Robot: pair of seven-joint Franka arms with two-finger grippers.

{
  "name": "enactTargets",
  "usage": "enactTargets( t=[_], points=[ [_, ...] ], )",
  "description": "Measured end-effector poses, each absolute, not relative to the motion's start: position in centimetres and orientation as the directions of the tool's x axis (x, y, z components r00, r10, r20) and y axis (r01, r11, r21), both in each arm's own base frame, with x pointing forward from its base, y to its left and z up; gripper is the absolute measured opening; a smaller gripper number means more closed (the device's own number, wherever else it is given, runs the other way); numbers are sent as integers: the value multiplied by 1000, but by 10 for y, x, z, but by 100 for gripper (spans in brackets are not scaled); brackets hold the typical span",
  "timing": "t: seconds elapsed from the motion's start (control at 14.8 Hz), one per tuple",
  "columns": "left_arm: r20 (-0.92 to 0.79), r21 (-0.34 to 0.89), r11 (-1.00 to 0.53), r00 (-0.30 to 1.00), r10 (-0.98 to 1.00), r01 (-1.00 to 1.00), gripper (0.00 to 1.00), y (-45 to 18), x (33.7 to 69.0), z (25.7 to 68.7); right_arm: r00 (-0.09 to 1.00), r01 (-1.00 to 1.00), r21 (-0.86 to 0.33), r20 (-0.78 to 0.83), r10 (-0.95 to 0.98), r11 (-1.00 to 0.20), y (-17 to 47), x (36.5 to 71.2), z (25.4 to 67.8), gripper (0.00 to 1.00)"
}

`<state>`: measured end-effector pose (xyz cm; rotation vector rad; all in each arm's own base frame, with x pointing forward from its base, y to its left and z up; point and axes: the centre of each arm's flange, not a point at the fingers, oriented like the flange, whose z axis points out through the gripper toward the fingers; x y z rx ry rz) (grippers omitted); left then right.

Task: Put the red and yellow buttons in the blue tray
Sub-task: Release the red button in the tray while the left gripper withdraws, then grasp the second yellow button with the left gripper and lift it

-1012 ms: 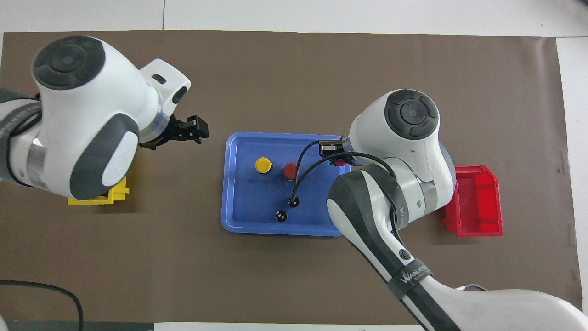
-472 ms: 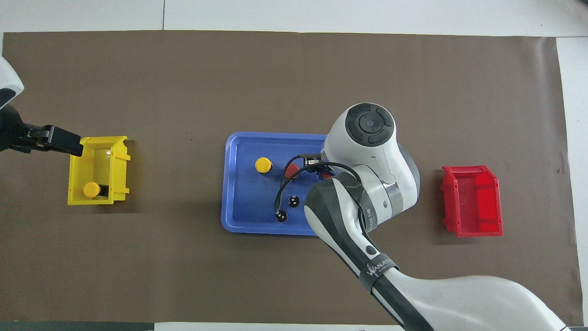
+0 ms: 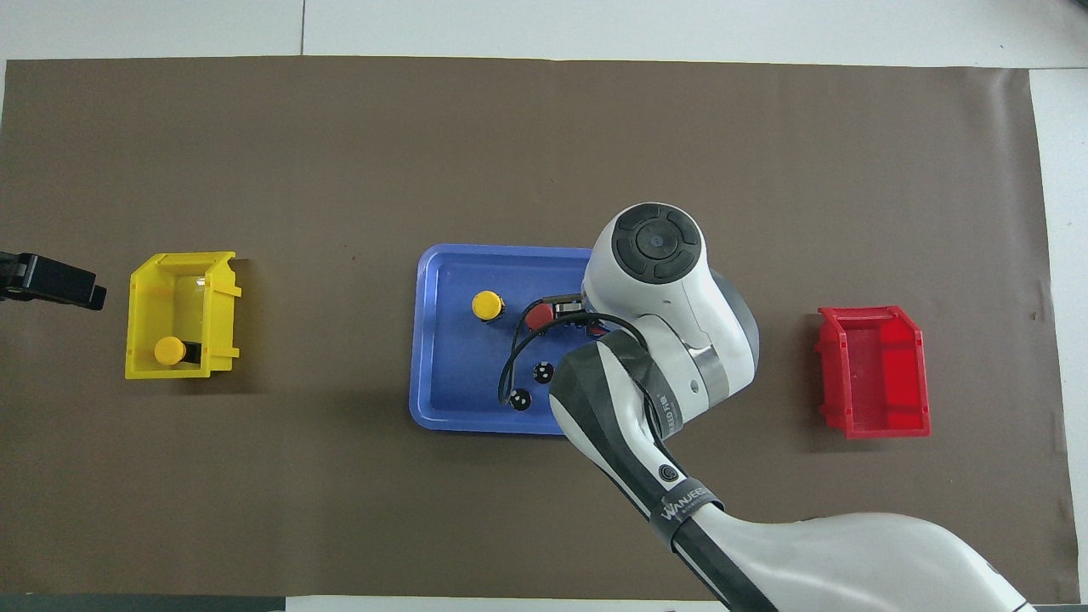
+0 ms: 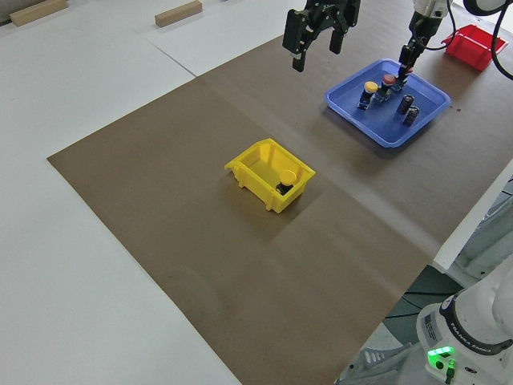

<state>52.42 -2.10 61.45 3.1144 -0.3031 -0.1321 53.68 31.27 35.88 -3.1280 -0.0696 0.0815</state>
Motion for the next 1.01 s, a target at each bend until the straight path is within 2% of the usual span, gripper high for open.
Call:
enactTargets(
  t=[0.2,0.4,0.61,0.81,0.94,1.01],
  points=[
    [-82,18,-981,978,-194,-193,100,-21,524,615,999,35,-7,-7,35,-999,303,555,391,100],
    [-80,18,-981,978,-194,-193,100,-21,524,616,999,-33,-4,3,-33,-999,265,582,453,100],
    [-60,15,-981,979,-194,-194,100,-21,526,614,989,-145,-10,12,-145,-989,192,597,526,100],
    [-21,10,-982,982,-187,-187,100,-18,531,593,977,-209,-20,27,-210,-978,126,591,598,100],
    [4,6,-985,985,-173,-173,99,-10,536,567,978,-208,-20,27,-209,-978,91,578,629,100],
    [17,4,-987,986,-164,-164,96,-6,539,551,979,-202,-17,18,-202,-979,75,573,637,100]
  ],
)
